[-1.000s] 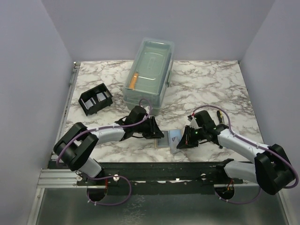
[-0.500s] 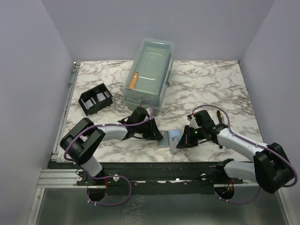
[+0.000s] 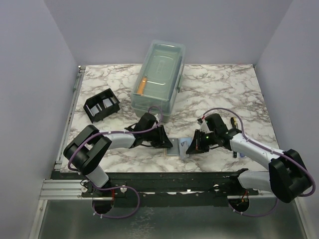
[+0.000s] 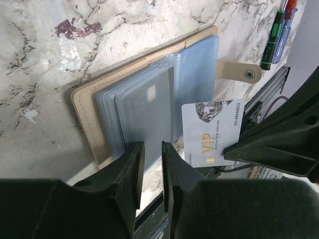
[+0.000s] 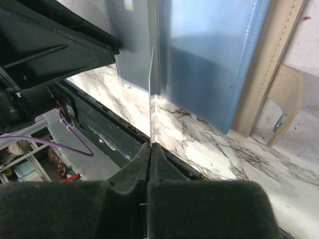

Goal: Put the credit cards into the card holder
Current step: Insert the credit card into the card holder.

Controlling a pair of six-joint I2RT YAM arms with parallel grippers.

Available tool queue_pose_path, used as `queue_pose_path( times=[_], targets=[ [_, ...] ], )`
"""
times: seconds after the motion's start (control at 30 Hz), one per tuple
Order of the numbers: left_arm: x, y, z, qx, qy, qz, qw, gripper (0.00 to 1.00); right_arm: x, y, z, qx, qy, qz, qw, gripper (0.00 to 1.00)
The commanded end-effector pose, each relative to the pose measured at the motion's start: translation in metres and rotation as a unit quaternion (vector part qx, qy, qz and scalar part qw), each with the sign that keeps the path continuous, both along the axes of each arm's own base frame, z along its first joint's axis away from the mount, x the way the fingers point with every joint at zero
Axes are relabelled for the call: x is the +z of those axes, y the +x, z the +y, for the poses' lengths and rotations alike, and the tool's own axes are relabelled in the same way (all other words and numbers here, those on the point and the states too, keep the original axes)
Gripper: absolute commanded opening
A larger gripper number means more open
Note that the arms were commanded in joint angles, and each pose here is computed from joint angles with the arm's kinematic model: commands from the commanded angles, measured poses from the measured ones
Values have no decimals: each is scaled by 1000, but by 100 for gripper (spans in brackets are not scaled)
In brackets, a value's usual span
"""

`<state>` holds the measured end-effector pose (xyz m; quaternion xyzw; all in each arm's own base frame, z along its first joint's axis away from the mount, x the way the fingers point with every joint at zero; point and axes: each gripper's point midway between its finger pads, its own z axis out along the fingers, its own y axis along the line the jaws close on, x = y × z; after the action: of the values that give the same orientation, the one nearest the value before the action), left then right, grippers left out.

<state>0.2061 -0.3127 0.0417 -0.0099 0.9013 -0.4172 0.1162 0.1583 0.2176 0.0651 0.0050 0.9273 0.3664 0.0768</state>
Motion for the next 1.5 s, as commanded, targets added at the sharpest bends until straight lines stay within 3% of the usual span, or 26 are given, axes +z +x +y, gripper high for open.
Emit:
queue_pose_path(
  times=[0.0,0.4,0.7,1.2,1.47],
  targets=[
    [-30,-3,23,15,63,11,998,27,4,7,7,14,12,-7,1000,0],
    [-32,-7,26,14,66,13,998,27,-14,10,9,24,6,6,1000,0],
    [-30,-7,26,12,63,11,998,27,-31,20,2,21,-37,18,999,0],
    [-30,-8,26,9,62,13,998,27,-48,52,-3,24,-85,-11,996,0],
    [-27,-10,23,11,49,19,999,27,-51,48,2,20,-63,-1,998,0]
  ],
)
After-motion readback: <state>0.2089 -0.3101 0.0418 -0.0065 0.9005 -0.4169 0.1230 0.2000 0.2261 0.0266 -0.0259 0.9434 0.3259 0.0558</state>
